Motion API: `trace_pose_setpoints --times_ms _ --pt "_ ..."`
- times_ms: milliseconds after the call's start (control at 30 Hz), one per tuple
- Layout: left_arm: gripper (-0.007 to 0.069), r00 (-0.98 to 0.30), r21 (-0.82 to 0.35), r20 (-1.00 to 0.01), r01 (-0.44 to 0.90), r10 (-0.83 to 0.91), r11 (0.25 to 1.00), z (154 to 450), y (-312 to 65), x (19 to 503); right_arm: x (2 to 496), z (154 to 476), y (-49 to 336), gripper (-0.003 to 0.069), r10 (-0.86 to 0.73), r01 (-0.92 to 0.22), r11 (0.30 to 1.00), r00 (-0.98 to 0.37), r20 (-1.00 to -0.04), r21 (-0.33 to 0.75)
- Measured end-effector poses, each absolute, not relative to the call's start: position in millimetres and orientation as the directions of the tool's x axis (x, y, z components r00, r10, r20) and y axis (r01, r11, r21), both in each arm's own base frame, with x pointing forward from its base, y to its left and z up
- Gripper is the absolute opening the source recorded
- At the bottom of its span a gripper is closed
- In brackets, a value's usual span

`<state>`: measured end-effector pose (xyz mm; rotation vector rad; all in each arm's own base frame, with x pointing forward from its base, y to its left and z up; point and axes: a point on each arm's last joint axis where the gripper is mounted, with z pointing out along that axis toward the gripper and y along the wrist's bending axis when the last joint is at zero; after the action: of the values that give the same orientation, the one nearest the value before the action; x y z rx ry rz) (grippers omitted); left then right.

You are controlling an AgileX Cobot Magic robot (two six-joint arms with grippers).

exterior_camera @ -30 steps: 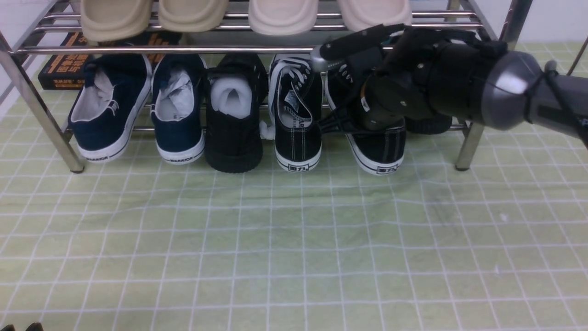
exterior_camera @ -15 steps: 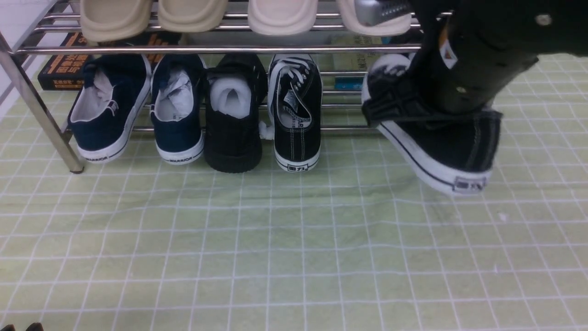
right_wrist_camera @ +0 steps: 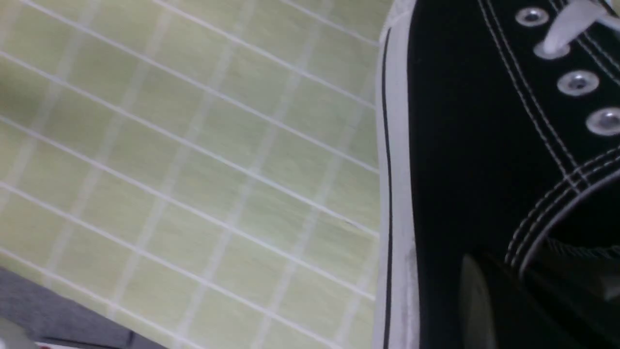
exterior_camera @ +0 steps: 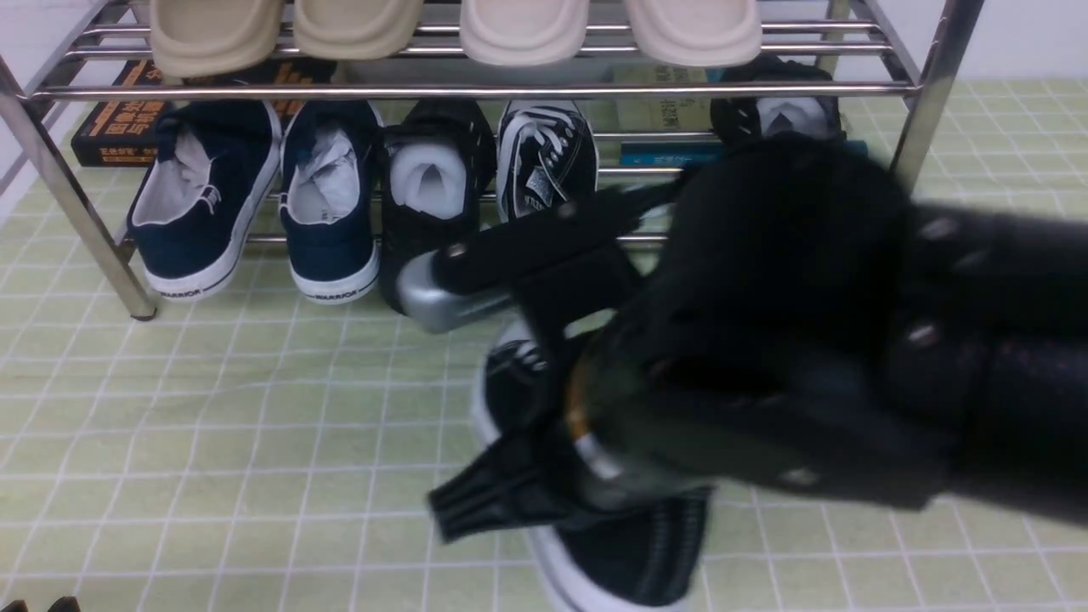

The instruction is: Take the shoes off the shelf with your hand from the green coffee tablecloth.

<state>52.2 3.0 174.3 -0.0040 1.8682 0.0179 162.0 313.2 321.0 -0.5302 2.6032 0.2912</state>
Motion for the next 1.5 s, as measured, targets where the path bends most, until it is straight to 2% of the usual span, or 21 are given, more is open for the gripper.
trace_pose_setpoints --times_ms 100,367,533,733,900,1100,1367,1400,1467,1500 --pt "0.0239 -0.293 0.010 -0.956 -0.012 0.006 1.000 174.3 3.0 52.2 168.3 308.4 327.9 0.0006 -0.271 -0.396 0.905 -0.819 -0.506 0.154" --pt "0.0239 -0.293 0.010 -0.956 -0.012 0.006 1.000 174.3 3.0 52.2 182.4 270.8 353.9 0.0013 -0.192 -0.333 0.924 -0.830 -0.524 0.188" --pt "0.0239 -0.293 0.010 -0.956 -0.012 0.006 1.000 174.3 3.0 52.2 190.0 247.4 361.9 0.0017 -0.160 -0.282 0.946 -0.835 -0.526 0.160" --pt "0.0239 -0.293 0.010 -0.956 -0.012 0.006 1.000 174.3 3.0 52.2 197.4 240.6 363.2 0.0020 -0.091 -0.213 0.965 -0.820 -0.566 0.154" --pt "0.0239 -0.293 0.010 -0.956 -0.012 0.006 1.000 174.3 3.0 52.2 202.1 231.3 365.8 0.0022 -0.080 -0.196 0.971 -0.804 -0.589 0.135" --pt "0.0239 -0.293 0.010 -0.956 -0.012 0.006 1.000 174.3 3.0 52.2 204.3 208.8 372.0 0.0035 -0.100 -0.194 0.975 -0.814 -0.573 0.104" --pt "0.0239 -0.293 0.010 -0.956 -0.012 0.006 1.000 174.3 3.0 52.2 204.8 204.8 371.9 0.0131 -0.057 -0.147 0.982 -0.827 -0.559 0.116" --pt "0.0239 -0.293 0.010 -0.956 -0.012 0.006 1.000 174.3 3.0 52.2 203.7 206.5 372.3 0.0180 -0.041 -0.136 0.982 -0.836 -0.547 0.133" --pt "0.0239 -0.293 0.010 -0.956 -0.012 0.006 1.000 174.3 3.0 52.2 202.4 209.8 372.8 0.0223 -0.023 -0.124 0.980 -0.845 -0.534 0.154" --pt "0.0239 -0.293 0.010 -0.956 -0.012 0.006 1.000 174.3 3.0 52.2 200.1 216.1 373.2 0.0283 -0.008 -0.117 0.977 -0.858 -0.513 0.181"
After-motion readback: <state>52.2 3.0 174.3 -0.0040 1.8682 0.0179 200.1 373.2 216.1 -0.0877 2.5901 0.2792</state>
